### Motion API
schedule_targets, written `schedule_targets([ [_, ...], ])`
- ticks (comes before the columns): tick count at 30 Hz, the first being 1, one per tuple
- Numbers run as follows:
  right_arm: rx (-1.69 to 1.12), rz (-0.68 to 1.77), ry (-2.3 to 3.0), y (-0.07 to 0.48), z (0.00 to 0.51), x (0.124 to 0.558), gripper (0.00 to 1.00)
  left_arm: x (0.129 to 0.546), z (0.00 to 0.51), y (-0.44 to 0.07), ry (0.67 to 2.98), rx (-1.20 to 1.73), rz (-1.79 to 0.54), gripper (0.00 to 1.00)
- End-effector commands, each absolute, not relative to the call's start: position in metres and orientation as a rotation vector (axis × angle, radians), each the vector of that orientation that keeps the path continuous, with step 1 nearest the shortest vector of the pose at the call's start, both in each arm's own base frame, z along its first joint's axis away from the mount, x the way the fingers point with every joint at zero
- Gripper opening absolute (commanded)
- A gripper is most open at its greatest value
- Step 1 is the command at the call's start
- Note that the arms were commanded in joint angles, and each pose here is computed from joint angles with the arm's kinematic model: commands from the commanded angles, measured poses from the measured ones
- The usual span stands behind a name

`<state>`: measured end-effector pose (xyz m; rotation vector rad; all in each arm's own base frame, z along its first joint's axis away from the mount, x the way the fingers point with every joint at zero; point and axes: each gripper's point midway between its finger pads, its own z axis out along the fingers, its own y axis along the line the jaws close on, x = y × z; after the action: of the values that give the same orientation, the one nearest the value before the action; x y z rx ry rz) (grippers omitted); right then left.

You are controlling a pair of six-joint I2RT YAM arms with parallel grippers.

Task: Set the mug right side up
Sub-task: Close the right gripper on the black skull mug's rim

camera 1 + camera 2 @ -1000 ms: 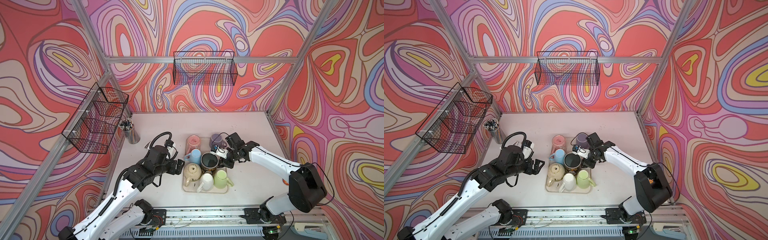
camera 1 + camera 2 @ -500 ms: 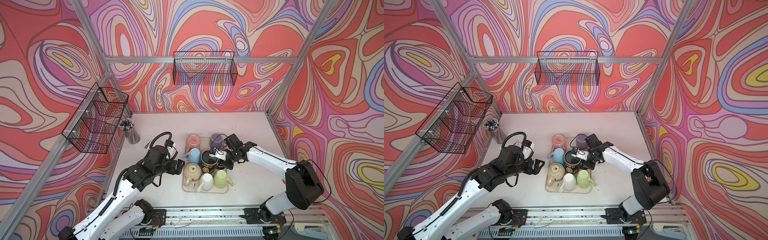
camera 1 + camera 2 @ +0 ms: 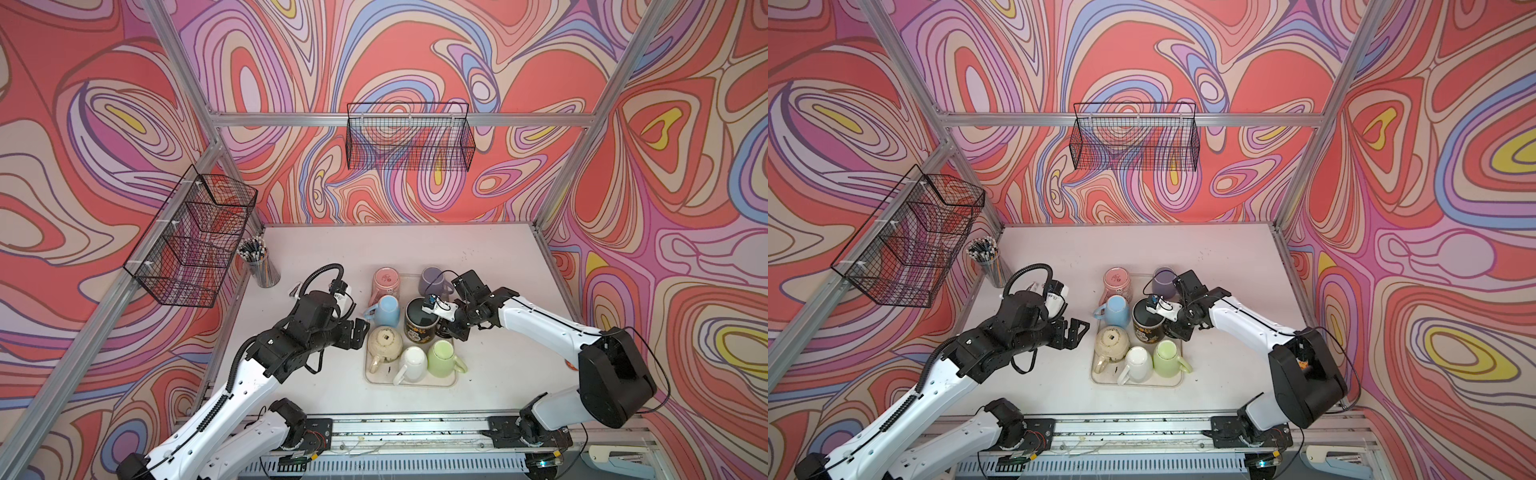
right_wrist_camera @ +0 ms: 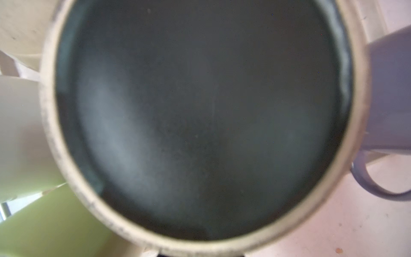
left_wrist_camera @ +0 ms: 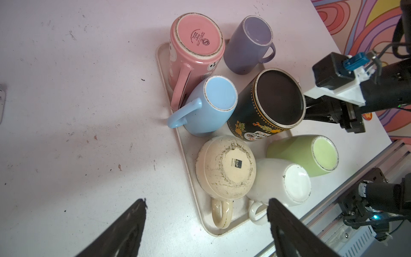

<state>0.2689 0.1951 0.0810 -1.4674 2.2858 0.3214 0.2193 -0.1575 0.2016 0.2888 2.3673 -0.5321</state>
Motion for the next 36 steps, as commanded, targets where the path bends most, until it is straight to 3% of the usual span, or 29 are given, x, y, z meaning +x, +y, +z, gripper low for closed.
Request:
schedule_targets([
  [1,-1.321,0.269,2.277,0.195,0.099,0.287,0.07,0.216,0.200,-0.161,2.361,0.314,-0.552,0.88],
  [12,-0.966,0.328,2.374,0.199,0.105,0.305,0.03,0.216,0.200,-0.162,2.362,0.310,-0.559,0.88],
  [17,-0.931,0.311,2.380,0.205,0.105,0.307,0.04,0.216,0.199,-0.162,2.363,0.308,-0.555,0.88],
  [26,-0.885,0.194,2.579,0.200,0.087,0.309,0.25,0.217,0.199,-0.160,2.365,0.307,-0.543,0.88],
  [36,-0.823,0.185,2.613,0.207,0.084,0.308,0.30,0.217,0.199,-0.159,2.363,0.308,-0.535,0.88],
])
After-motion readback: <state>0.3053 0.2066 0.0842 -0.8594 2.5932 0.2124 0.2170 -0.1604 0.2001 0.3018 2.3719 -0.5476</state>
